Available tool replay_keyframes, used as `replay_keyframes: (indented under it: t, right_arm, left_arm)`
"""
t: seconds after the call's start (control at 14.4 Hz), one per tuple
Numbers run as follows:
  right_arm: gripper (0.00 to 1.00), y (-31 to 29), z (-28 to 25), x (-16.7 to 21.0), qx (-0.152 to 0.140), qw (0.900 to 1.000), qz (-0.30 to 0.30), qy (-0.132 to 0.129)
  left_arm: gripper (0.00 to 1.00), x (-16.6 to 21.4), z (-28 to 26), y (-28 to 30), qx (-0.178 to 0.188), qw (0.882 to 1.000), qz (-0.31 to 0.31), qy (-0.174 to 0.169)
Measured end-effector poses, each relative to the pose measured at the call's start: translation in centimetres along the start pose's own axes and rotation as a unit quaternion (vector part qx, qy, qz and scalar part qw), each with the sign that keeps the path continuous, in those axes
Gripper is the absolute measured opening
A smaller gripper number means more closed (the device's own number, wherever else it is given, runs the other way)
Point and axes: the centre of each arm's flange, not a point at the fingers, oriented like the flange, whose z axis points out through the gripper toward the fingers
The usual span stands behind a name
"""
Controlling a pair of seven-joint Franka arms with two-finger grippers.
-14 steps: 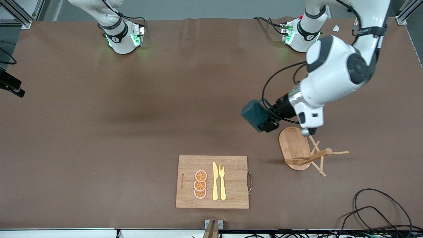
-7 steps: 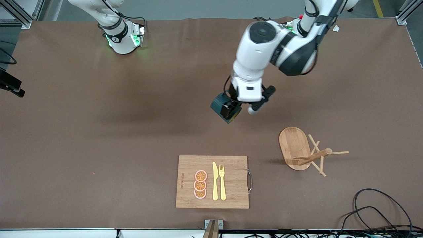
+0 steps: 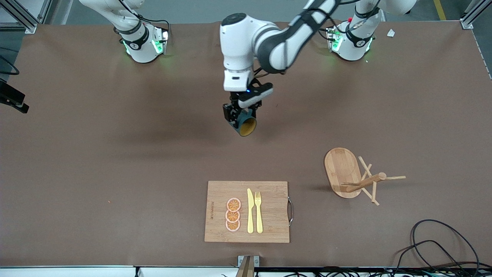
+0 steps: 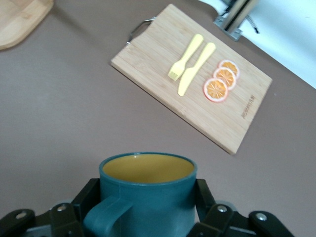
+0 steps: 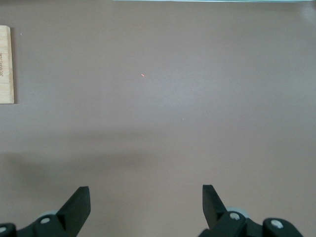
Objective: Transfer cup from left to right arm and place
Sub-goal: 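Lift the teal mug off the stand with the left gripper, then lower the teal mug onto the table center with the left gripper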
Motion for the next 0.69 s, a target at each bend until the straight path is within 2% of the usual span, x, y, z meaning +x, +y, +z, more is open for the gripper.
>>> replay_keyframes:
  t: [0.28, 0.48, 0.69]
  right_arm:
    - [1.0, 0.0, 0.0, 0.0, 0.0, 1.0, -0.001, 0.0]
    - [1.0, 0.0, 0.0, 0.0, 0.0, 1.0, -0.001, 0.0]
    - [1.0, 0.0, 0.0, 0.0, 0.0, 1.0, -0.001, 0.0]
  left_arm:
    - [0.82, -8.7, 4.7, -2.3, -0.028, 0.991, 0.087, 0.096]
    - [0.82, -14.4, 8.5, -5.2, -0.042, 0.97, 0.156, 0.183]
    - [0.82, -16.4, 10.1, -6.4, -0.057, 0.945, 0.201, 0.251]
